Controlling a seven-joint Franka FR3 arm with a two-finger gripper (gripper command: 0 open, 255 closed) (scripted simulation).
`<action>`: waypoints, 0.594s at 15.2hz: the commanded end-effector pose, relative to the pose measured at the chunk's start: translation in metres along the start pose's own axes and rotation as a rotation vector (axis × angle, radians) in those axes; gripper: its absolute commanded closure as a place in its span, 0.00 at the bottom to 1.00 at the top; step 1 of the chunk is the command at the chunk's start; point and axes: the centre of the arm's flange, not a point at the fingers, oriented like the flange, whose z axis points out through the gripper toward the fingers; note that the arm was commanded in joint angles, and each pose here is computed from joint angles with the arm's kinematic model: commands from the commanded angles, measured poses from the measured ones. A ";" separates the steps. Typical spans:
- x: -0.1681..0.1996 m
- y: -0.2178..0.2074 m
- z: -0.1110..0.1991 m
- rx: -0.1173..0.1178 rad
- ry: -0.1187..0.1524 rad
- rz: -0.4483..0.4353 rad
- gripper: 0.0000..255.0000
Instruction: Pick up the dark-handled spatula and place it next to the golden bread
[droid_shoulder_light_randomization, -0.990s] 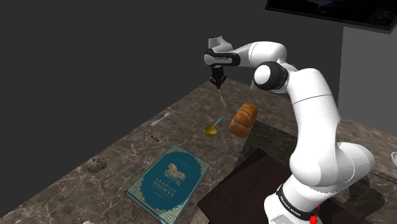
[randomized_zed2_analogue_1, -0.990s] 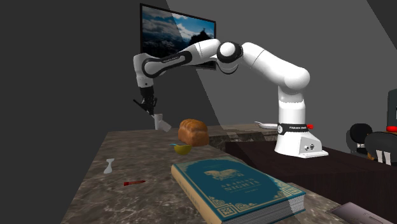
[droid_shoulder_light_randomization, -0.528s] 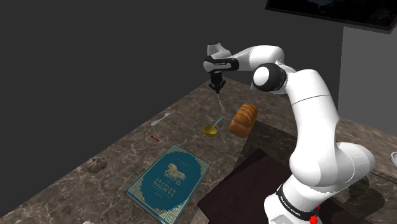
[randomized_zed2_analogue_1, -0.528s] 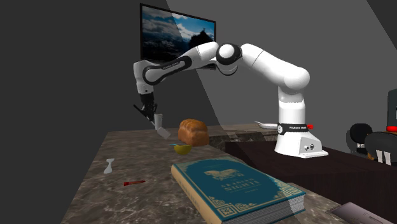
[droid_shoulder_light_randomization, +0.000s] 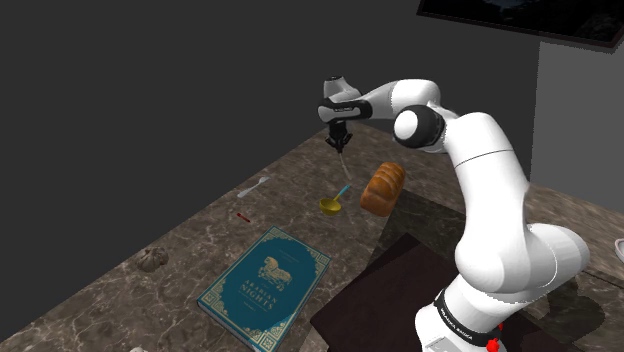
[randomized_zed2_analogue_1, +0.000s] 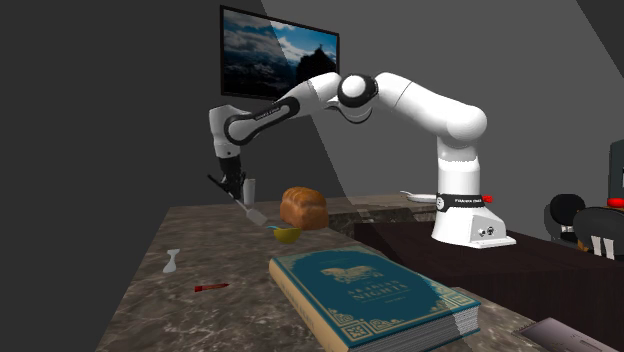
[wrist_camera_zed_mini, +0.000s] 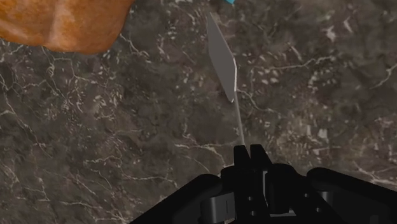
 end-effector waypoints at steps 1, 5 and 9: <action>-0.003 -0.003 0.016 -0.002 -0.009 -0.001 1.00; -0.004 -0.009 0.036 -0.002 -0.009 -0.001 1.00; -0.005 -0.015 0.056 -0.002 -0.009 -0.001 1.00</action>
